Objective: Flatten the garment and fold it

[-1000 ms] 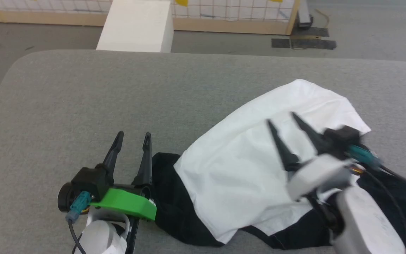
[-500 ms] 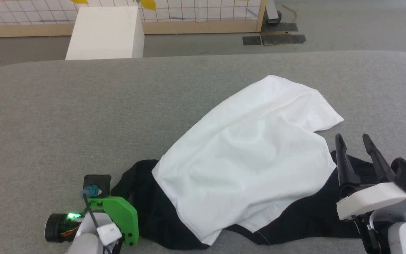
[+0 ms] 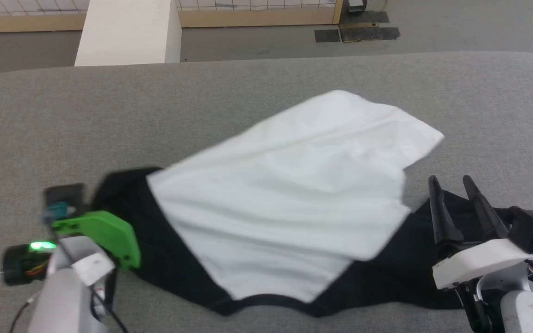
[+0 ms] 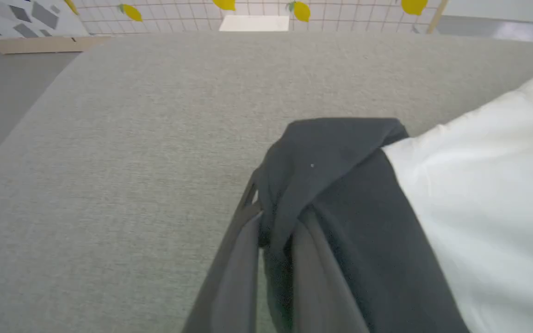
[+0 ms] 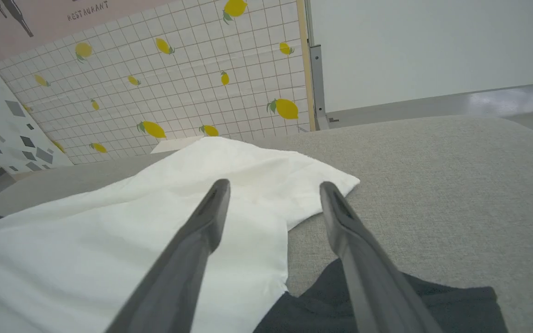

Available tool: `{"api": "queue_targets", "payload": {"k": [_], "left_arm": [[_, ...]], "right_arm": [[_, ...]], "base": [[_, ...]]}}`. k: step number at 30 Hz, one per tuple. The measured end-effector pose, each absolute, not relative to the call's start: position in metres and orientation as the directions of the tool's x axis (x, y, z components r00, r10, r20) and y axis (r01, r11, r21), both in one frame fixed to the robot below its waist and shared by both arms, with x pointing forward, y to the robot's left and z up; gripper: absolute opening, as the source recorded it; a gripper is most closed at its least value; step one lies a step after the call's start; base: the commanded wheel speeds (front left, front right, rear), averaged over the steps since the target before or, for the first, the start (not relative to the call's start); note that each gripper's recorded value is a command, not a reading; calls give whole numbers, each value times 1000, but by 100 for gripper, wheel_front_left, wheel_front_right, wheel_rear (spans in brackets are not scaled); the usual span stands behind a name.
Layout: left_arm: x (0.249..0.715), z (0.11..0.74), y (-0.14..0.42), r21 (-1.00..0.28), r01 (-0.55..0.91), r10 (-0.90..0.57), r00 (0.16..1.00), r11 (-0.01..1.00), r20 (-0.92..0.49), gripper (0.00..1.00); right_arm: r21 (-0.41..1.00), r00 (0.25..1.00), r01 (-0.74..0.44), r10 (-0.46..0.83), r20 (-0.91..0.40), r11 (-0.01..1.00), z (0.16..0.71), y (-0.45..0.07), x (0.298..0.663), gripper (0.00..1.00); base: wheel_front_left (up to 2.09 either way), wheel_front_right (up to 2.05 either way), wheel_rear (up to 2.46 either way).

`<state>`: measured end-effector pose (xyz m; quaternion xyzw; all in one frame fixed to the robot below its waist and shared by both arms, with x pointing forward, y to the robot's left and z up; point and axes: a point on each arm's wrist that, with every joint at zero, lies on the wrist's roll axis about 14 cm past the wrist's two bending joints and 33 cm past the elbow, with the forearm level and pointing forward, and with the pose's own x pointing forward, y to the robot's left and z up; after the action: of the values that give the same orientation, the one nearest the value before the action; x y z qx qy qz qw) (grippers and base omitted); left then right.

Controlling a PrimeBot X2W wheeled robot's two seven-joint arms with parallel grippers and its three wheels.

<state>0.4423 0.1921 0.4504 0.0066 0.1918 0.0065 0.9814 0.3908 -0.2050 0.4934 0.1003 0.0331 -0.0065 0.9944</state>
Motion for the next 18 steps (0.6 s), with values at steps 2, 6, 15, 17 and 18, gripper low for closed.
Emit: {"api": "queue_targets", "payload": {"k": [2, 6, 15, 17, 18], "left_arm": [[448, 471, 221, 5, -131, 127, 959, 991, -253, 0], [441, 466, 233, -94, -205, 179, 956, 974, -232, 30], [421, 455, 228, -214, -210, 177, 970, 954, -166, 100], [421, 467, 225, -222, -192, 177, 981, 956, -85, 100], [421, 469, 225, -224, -184, 173, 983, 957, -66, 100]], "right_arm": [[200, 998, 15, -1, -68, 980, 493, -203, 392, 100], [202, 997, 7, 9, -79, 979, 490, -200, 395, 100], [162, 976, -33, 67, -206, 986, 469, -184, 398, 100], [131, 954, -47, 83, -288, 990, 454, -180, 396, 100], [122, 944, -51, 88, -317, 991, 448, -178, 396, 100]], "base": [[0, 0, 0], [0, 0, 0], [0, 0, 0], [0, 0, 0], [0, 0, 0]]}}
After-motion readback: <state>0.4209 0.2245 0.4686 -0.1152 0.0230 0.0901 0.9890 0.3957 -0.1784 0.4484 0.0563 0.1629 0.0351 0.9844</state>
